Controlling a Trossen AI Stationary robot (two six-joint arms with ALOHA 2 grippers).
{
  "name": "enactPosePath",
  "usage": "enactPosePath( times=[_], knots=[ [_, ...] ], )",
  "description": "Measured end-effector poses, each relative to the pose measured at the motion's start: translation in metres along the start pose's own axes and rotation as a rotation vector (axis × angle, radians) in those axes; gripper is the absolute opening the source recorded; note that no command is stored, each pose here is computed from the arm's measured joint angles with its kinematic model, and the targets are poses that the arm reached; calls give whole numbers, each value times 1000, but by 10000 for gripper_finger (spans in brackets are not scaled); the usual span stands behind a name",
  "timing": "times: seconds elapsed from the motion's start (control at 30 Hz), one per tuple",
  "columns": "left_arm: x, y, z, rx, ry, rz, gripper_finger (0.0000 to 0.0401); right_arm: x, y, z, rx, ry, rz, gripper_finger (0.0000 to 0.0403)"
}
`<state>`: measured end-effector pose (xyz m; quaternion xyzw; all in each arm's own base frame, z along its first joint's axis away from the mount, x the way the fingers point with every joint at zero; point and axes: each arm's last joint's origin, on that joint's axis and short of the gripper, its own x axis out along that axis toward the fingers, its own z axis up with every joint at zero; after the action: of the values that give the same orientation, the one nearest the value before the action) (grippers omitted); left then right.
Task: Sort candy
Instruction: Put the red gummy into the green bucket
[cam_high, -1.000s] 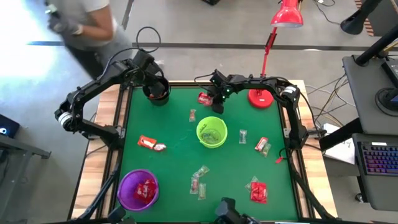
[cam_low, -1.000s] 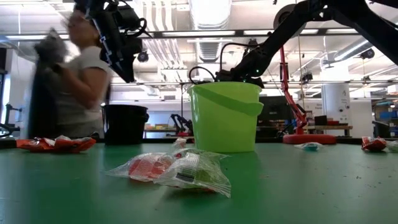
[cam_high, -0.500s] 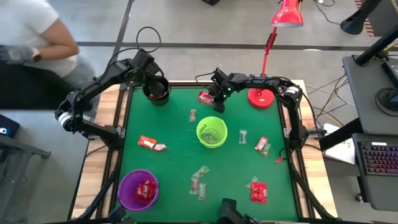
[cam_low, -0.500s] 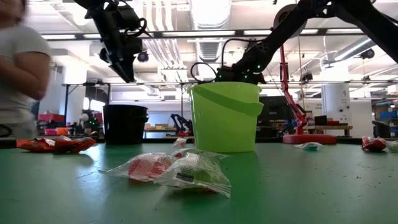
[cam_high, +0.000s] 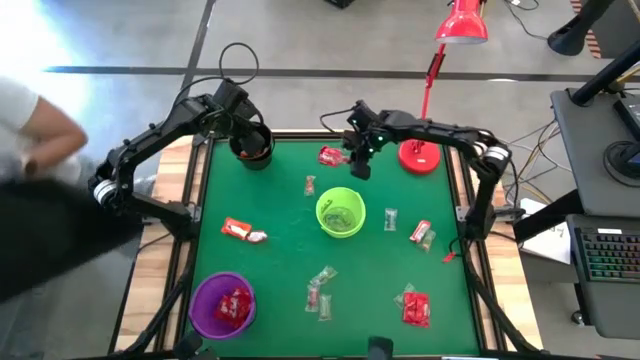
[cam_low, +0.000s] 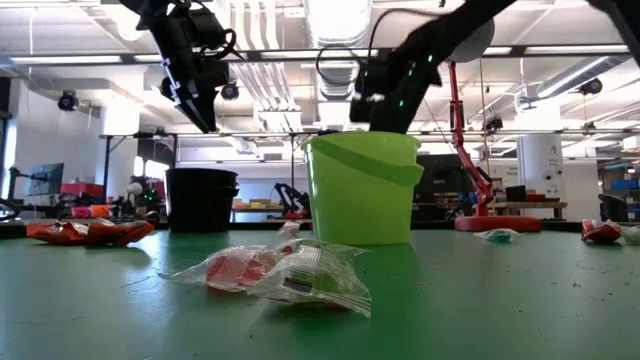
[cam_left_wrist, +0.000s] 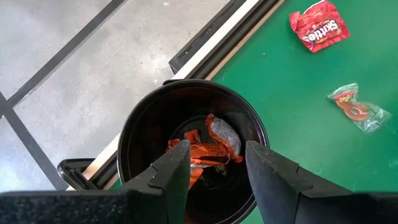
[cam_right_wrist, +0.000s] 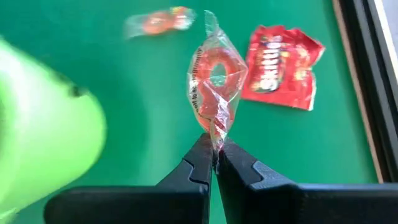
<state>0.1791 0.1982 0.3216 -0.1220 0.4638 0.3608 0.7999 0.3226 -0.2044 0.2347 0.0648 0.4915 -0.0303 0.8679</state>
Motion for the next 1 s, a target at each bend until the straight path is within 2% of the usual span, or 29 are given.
enactPosePath(
  times=[0.17, 0.3, 0.73, 1.0],
  knots=[
    [0, 0, 0, 0, 0, 0, 139, -25, 30, 8, -18, -24, 21, 8],
    [0, 0, 0, 0, 0, 0, 139, -31, 49, 13, -26, -46, 40, 8],
    [0, 0, 0, 0, -1, 0, 139, -19, 94, 21, 12, -7, 121, 8],
    [0, 0, 0, 26, 0, 0, 139, -12, 122, 21, -33, 40, 167, 8]
  ],
)
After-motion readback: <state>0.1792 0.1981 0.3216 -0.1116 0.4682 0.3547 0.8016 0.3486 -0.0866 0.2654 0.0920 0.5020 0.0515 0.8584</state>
